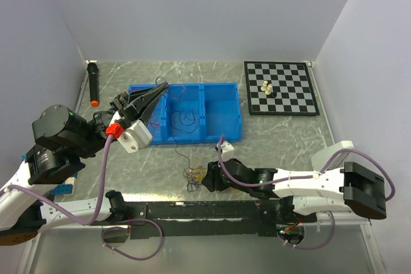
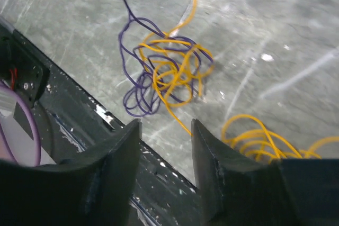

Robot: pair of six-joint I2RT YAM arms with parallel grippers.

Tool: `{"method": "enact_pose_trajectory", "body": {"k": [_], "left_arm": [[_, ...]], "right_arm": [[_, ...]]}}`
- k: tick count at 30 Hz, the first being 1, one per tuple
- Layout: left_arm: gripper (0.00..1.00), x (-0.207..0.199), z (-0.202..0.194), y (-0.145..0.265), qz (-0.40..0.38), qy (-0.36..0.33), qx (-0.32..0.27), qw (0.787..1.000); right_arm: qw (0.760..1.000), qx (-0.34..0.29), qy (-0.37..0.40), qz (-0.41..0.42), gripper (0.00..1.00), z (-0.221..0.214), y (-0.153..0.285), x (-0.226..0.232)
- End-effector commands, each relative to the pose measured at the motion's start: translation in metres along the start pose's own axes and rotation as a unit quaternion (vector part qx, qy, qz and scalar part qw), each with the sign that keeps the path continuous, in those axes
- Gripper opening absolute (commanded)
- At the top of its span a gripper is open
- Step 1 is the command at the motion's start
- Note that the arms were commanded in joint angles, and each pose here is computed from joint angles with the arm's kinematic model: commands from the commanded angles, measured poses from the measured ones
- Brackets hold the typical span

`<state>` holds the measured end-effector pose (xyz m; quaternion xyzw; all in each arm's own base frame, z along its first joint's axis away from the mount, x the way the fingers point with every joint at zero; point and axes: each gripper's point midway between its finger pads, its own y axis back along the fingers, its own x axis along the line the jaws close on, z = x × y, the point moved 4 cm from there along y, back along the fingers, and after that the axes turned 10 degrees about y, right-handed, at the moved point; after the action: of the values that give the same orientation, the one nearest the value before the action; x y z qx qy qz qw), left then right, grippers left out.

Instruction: Untangle the cables

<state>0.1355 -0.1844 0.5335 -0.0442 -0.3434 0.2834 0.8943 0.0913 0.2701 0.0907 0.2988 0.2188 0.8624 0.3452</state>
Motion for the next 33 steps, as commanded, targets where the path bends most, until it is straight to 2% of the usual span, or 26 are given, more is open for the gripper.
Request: {"method": "enact_pose_trajectory", "body": {"k": [1, 6, 9, 14, 19, 24, 30, 33], "left_arm": [[0.01, 0.003, 0.005, 0.002, 0.004, -0.011, -0.012, 1.000], [0.01, 0.004, 0.005, 0.002, 0.003, -0.011, -0.011, 1.000], [0.01, 0.005, 0.006, 0.001, 0.004, -0.013, -0.010, 1.000], [0.01, 0.004, 0.006, 0.002, 0.004, -0.014, -0.012, 1.000], [0.01, 0.005, 0.006, 0.001, 0.006, -0.013, -0.012, 1.000], [0.01, 0.007, 0.010, 0.000, 0.008, -0.007, -0.019, 1.000], [0.01, 0.033, 0.042, -0.004, 0.039, 0.024, -0.048, 0.998], [0.01, 0.047, 0.059, -0.004, 0.051, 0.015, -0.062, 0.997]], "right_arm": [[0.999, -0.004, 0.008, -0.033, 0.61, -0.001, 0.005, -0.011], [0.996, -0.008, 0.042, -0.074, 0.70, 0.019, -0.005, -0.008], [0.996, -0.019, 0.056, -0.066, 0.73, 0.029, -0.013, 0.001], [0.996, -0.023, 0.071, -0.051, 0.72, 0.033, -0.034, 0.010], [0.996, 0.006, 0.067, -0.063, 0.65, 0.021, -0.054, 0.009], [0.995, 0.017, 0.065, -0.079, 0.53, 0.017, -0.060, 0.006], [0.992, 0.028, 0.058, -0.104, 0.24, 0.017, -0.061, 0.002], [0.992, 0.038, 0.055, -0.111, 0.13, 0.012, -0.057, -0.001]]}}
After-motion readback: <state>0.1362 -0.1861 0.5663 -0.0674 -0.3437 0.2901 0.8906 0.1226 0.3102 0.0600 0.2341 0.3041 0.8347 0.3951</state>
